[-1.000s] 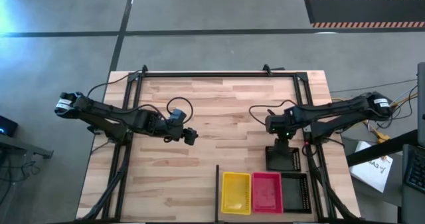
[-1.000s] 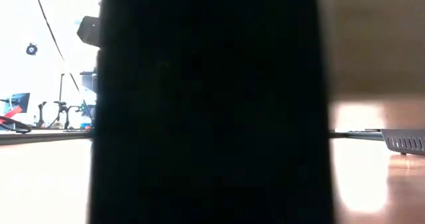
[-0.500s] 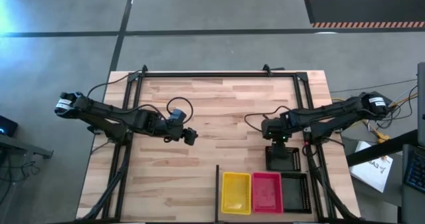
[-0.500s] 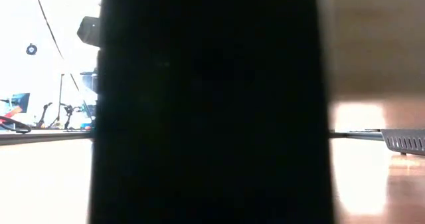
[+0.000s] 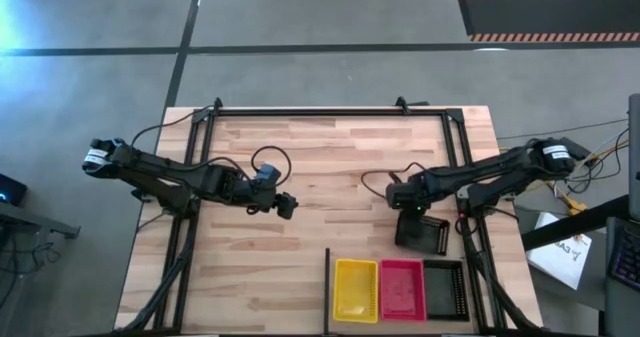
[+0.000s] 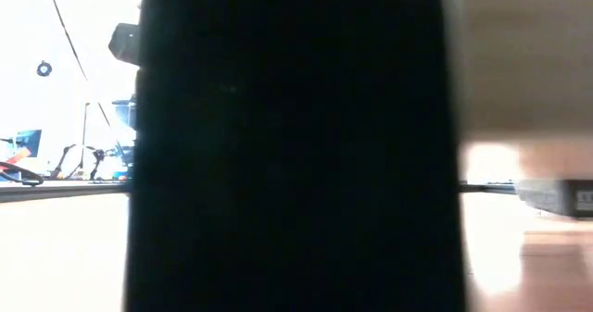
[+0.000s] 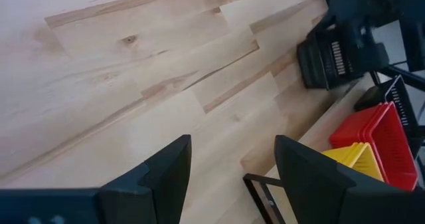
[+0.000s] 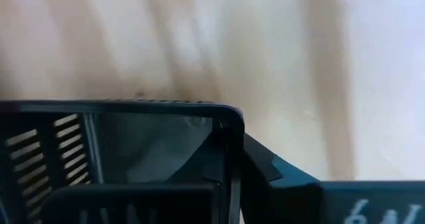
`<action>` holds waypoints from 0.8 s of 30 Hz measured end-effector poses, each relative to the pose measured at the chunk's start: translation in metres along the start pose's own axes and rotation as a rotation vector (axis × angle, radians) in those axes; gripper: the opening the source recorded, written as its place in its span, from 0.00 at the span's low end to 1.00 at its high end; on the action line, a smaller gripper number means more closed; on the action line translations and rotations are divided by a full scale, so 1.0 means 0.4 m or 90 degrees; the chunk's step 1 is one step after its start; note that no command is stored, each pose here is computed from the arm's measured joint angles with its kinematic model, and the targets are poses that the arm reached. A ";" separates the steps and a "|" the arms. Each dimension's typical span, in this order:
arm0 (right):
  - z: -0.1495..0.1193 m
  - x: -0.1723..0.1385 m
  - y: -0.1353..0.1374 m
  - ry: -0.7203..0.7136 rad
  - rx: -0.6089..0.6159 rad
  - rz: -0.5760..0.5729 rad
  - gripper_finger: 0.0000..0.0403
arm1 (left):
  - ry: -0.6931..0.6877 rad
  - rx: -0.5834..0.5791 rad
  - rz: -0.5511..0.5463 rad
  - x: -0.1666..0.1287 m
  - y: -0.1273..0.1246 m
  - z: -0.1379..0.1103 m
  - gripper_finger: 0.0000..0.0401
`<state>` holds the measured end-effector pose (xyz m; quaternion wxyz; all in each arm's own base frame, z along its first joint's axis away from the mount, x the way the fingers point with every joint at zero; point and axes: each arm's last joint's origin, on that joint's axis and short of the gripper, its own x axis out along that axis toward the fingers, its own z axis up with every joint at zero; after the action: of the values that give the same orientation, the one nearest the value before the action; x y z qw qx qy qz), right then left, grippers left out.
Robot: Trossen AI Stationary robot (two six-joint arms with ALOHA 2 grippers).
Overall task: Stack baskets on shelf by color
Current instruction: Stack the black bin on top of the black bins on the shelf
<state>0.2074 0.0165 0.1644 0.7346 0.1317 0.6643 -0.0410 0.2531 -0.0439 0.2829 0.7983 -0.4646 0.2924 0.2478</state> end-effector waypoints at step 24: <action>-0.037 -0.433 0.032 0.025 0.586 -0.010 0.02 | 0.006 0.140 -0.020 -0.011 -0.005 0.004 0.50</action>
<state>0.1762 0.0127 0.3359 0.5863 0.4401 0.5919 -0.3350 0.2519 -0.0440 0.2877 0.8469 -0.3798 0.3140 0.1998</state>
